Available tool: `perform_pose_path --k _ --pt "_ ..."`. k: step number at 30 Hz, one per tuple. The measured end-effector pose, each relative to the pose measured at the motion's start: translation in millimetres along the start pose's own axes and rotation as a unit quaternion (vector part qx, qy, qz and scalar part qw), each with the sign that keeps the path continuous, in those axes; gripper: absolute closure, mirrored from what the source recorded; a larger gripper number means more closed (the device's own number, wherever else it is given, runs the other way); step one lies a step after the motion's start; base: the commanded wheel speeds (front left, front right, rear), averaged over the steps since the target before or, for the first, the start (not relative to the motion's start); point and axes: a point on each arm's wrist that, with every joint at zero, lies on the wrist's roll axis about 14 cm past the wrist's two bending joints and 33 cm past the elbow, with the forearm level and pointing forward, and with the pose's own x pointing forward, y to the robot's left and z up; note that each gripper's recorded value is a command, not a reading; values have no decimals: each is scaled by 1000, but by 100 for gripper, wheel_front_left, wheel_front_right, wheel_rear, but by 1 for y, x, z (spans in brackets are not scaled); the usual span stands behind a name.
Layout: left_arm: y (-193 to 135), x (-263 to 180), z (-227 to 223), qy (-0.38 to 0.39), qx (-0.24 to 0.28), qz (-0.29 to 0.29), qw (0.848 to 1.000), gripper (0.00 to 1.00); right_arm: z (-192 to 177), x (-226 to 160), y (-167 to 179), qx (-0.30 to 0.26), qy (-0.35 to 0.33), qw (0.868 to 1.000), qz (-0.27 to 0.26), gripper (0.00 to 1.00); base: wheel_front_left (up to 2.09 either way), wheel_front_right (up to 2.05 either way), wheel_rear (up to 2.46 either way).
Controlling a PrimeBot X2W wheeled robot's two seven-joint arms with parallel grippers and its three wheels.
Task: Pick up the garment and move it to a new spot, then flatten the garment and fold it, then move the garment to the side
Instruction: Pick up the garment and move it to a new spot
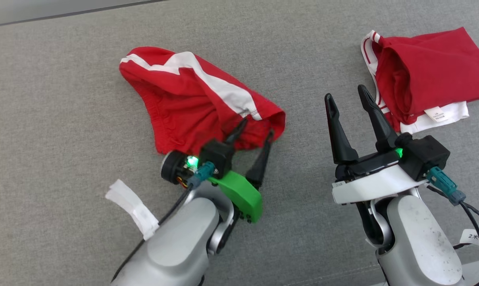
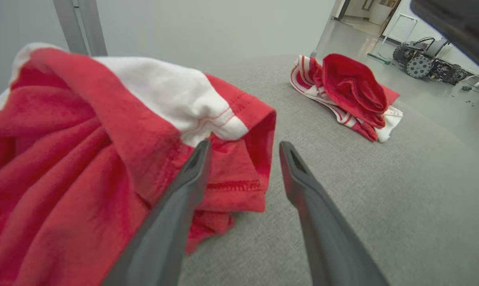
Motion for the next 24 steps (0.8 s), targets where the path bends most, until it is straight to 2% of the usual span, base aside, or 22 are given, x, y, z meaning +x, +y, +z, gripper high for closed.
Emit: perform_pose_path --k 5,10,13,16,21,24 --pt "-23 -12 1 0 5 -31 999 0 1 0 9 5 -1 1000 11 0 0 0 0" --pt "-8 -16 51 -72 10 -4 997 0 0 2 21 14 -1 1000 25 0 0 0 0" --pt "19 -27 89 -125 33 29 991 0 -2 3 29 16 2 999 35 0 0 0 0" --pt "60 -49 124 -168 68 85 980 0 -3 4 39 15 4 999 49 0 0 0 0" --pt "117 -94 128 -169 101 172 965 0 -3 6 50 12 5 998 64 0 0 0 0" --pt "132 -118 127 -173 94 200 960 0 -1 6 54 11 2 998 69 0 0 0 0"
